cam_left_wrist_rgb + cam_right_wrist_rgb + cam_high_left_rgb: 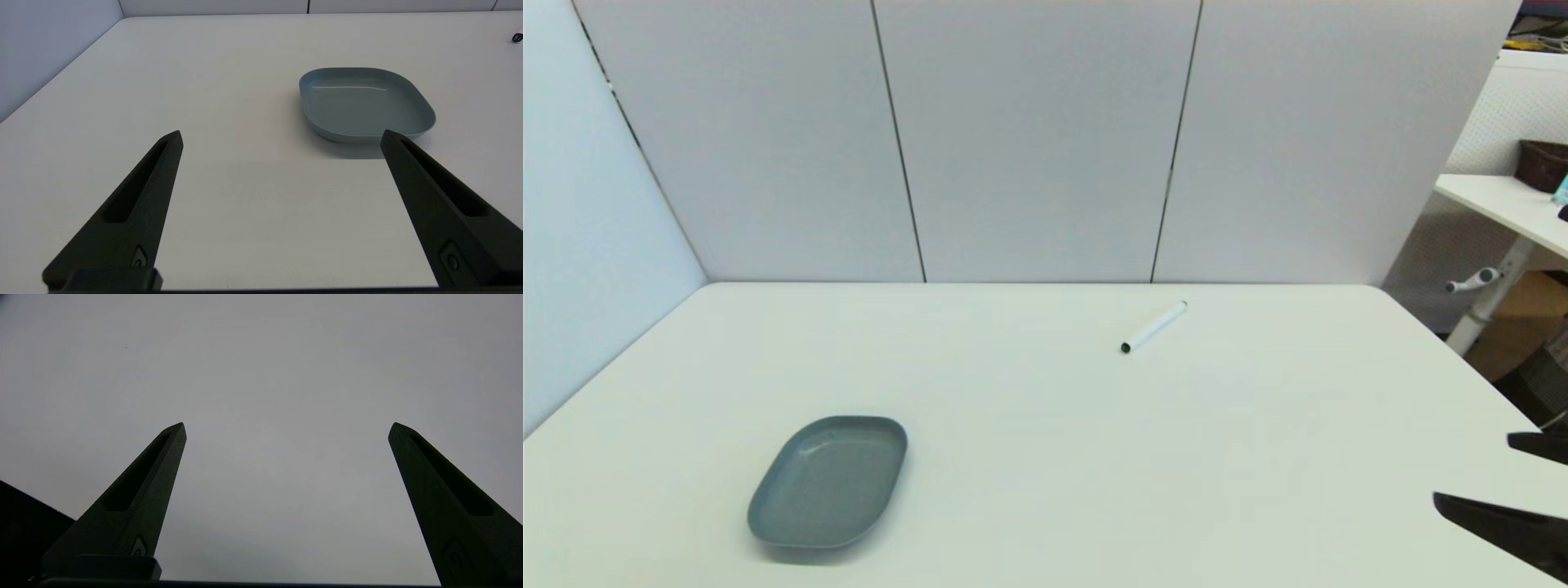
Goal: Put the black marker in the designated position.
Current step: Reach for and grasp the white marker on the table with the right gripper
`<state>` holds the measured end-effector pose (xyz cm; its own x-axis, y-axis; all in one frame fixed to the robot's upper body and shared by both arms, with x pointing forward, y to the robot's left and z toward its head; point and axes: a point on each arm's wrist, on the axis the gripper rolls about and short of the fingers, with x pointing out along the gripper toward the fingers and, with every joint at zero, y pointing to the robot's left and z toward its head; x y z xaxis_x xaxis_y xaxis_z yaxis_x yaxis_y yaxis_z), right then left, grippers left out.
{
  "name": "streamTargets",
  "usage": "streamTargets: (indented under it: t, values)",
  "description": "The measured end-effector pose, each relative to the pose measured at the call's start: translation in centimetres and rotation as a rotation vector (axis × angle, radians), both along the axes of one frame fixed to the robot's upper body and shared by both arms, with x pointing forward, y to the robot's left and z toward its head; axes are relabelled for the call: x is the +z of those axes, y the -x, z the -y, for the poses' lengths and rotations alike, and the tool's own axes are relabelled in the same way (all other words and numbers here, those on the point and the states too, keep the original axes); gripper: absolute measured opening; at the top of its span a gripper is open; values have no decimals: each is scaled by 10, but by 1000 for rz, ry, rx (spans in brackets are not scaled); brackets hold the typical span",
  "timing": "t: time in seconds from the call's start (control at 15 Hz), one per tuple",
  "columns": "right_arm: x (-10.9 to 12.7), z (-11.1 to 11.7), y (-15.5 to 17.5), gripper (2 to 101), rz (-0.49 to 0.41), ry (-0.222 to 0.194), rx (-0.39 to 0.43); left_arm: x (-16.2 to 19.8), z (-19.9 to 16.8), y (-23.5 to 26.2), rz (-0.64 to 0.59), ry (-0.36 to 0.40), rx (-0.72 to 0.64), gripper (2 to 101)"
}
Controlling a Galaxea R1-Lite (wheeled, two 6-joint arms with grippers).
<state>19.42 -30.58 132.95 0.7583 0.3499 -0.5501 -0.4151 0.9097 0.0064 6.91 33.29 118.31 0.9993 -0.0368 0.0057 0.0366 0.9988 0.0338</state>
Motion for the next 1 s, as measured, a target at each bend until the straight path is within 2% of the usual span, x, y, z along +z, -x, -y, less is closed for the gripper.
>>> streamTargets:
  t: [0.33, 0.53, 0.67, 0.8, 1.0]
  values:
    - [20, -47, -101, 980, -145, 43, 97, 0, 0, 0, 0, 0, 0, 978]
    - [20, -80, -149, 980, -226, 69, 141, 0, 0, 0, 0, 0, 0, 978]
    - [15, -100, -172, 980, -275, 68, 139, 0, 0, 0, 0, 0, 0, 978]
    - [8, -119, -191, 980, -304, 57, 86, 0, 0, 0, 0, 0, 0, 978]
    - [-8, -139, -212, 980, -331, 55, -89, 0, 0, 0, 0, 0, 1, 978]
